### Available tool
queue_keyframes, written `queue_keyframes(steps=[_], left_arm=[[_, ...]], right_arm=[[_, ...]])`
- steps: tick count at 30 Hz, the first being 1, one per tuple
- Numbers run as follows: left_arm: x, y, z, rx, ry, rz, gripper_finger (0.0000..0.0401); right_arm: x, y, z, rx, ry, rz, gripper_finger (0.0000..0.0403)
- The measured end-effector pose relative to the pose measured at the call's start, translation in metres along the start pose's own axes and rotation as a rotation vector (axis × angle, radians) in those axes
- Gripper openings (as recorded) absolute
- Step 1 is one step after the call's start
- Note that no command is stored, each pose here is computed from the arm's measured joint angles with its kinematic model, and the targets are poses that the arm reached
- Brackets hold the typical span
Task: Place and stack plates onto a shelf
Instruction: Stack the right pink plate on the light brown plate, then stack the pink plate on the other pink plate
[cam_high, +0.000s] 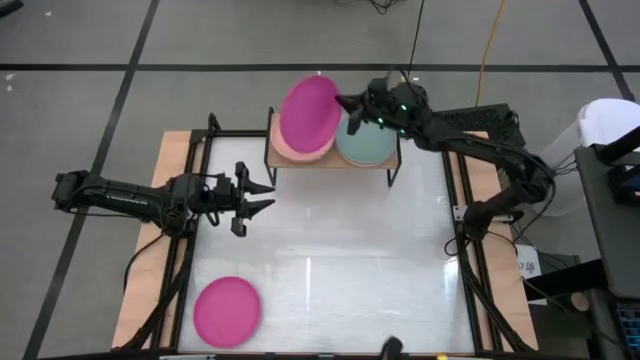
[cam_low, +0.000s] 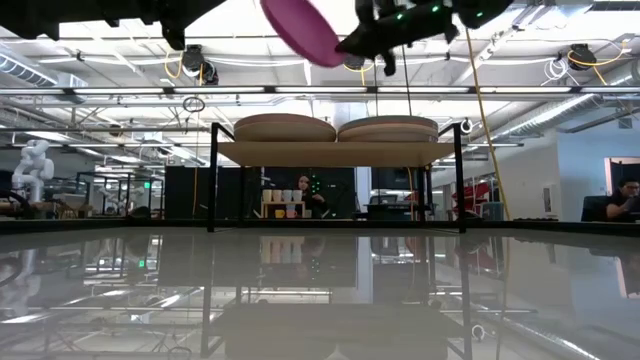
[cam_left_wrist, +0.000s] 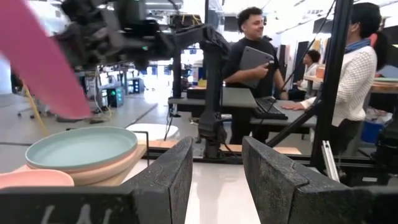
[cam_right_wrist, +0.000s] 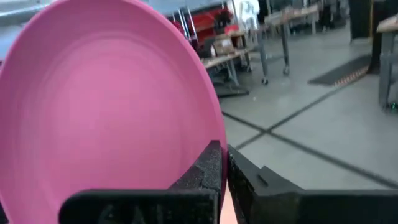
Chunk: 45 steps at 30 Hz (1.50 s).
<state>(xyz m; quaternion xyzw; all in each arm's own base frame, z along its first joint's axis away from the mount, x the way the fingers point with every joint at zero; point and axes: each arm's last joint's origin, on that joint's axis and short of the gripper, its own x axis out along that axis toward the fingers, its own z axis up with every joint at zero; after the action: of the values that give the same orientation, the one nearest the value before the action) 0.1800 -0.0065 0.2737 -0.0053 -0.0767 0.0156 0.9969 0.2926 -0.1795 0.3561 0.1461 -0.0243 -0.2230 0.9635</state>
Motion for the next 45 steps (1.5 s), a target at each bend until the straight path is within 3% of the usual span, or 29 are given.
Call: queue_keyframes(steps=[6, 15, 21, 32, 38, 45], left_arm=[[0.0, 0.0, 0.0, -0.001, 0.003, 0.0, 0.0145], [0.0, 0.0, -0.003, -0.014, 0.034, 0.0, 0.0145], [0.0, 0.0, -0.003, -0.022, 0.035, 0.0, 0.0145], [0.0, 0.0, -0.003, -0.023, 0.036, 0.001, 0.0145], [0.0, 0.0, -0.003, -0.023, 0.036, 0.001, 0.0145], [0.0, 0.0, -0.004, -0.022, 0.04, 0.001, 0.0145]], right_arm=[[0.034, -0.013, -0.004, 0.015, 0.093, 0.003, 0.0], [0.058, -0.045, -0.038, 0.009, 0.204, -0.078, 0.0], [0.065, -0.057, -0.052, 0.04, 0.247, -0.104, 0.0], [0.064, -0.057, -0.054, 0.002, 0.269, -0.105, 0.0016], [0.064, -0.056, -0.054, -0.038, 0.275, -0.095, 0.0038], [0.064, -0.048, -0.054, -0.09, 0.269, -0.069, 0.0103]])
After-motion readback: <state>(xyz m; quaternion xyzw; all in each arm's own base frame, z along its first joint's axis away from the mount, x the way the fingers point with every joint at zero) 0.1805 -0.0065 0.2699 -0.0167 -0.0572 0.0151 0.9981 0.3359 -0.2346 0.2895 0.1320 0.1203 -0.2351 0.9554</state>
